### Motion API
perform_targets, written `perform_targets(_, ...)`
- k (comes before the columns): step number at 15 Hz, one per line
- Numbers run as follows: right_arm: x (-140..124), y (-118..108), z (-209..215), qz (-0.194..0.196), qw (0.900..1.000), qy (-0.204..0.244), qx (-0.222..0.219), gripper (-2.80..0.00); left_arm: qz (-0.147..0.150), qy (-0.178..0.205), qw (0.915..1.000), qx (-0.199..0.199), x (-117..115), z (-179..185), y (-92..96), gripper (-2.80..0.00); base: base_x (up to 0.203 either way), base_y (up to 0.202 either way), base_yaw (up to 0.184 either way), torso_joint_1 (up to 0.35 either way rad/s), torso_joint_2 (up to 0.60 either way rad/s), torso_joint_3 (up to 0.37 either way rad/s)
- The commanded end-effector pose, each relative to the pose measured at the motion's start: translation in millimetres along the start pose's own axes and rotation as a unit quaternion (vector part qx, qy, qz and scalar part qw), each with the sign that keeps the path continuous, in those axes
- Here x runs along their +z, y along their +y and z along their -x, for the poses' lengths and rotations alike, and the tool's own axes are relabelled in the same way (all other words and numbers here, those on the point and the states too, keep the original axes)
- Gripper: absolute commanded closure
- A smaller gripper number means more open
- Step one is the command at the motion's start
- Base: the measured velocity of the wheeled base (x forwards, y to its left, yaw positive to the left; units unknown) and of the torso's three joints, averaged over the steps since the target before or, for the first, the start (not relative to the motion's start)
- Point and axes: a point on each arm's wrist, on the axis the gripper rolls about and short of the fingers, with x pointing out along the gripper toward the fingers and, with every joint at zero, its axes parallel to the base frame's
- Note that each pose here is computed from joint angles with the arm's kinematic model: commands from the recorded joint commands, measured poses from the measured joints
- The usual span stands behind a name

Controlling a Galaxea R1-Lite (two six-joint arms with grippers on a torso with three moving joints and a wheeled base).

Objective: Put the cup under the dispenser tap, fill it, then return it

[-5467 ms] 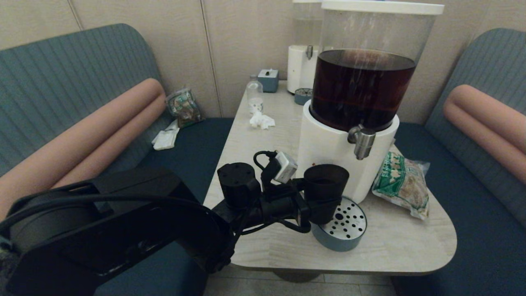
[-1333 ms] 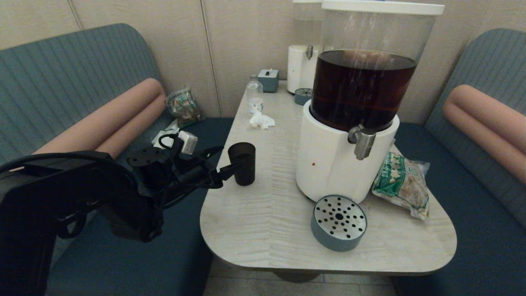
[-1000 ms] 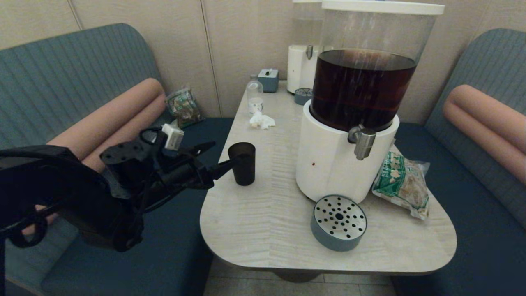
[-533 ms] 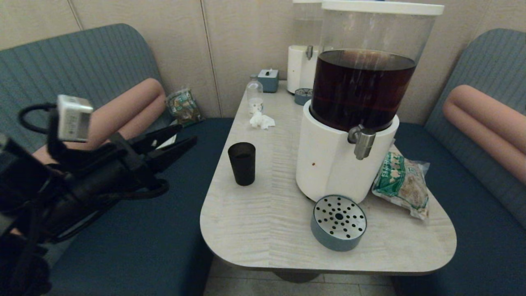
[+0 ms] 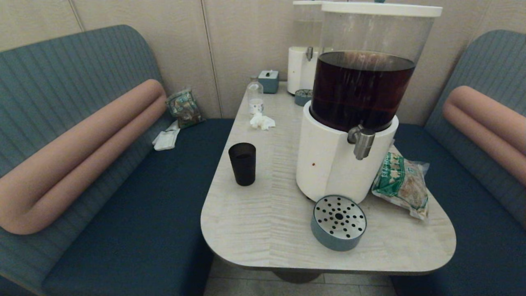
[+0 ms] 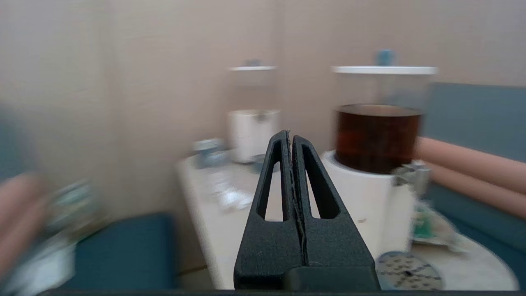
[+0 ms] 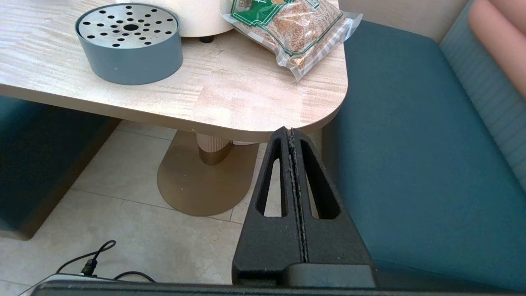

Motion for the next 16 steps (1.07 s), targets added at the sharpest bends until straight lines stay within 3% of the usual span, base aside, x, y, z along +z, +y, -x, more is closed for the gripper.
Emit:
perform_targets(1,0.0,0.0,0.1,0.001,1.000,-0.001,0.000,0.00,-0.022,-0.021,0.9989,0.035,16.9,53.2,-21.8,0.00,0.000,0.000,0.000,0.000,0.00,0.000)
perform_targets(4,0.0,0.0,0.1,0.001,1.000,-0.001,0.000,0.00,-0.027,-0.017,0.9978,0.059,-3.5,86.5,-31.5,0.00,0.000,0.000,0.000,0.000,0.00,0.000)
perform_targets(6,0.0,0.0,0.1,0.001,1.000,-0.001,0.000,0.00,-0.040,0.013,0.9931,0.109,-34.7,105.2,-31.1,0.00,0.000,0.000,0.000,0.000,0.00,0.000)
perform_targets(8,0.0,0.0,0.1,0.001,1.000,-0.001,0.000,0.00,-0.059,0.071,0.9844,0.150,-71.0,121.0,-28.8,0.00,0.000,0.000,0.000,0.000,0.00,0.000)
perform_targets(10,0.0,0.0,0.1,0.001,1.000,-0.001,0.000,0.00,-0.076,0.163,0.9692,0.168,-110.3,135.9,-26.6,0.00,0.000,0.000,0.000,0.000,0.00,0.000)
perform_targets(13,0.0,0.0,0.1,0.001,1.000,-0.001,0.000,0.00,-0.063,0.268,0.9435,0.184,-136.7,146.9,-25.3,0.00,0.000,0.000,0.000,0.000,0.00,0.000)
perform_targets(16,0.0,0.0,0.1,0.001,1.000,-0.001,0.000,0.00,-0.038,0.269,0.9433,0.191,-137.6,147.7,-25.2,0.00,0.000,0.000,0.000,0.000,0.00,0.000)
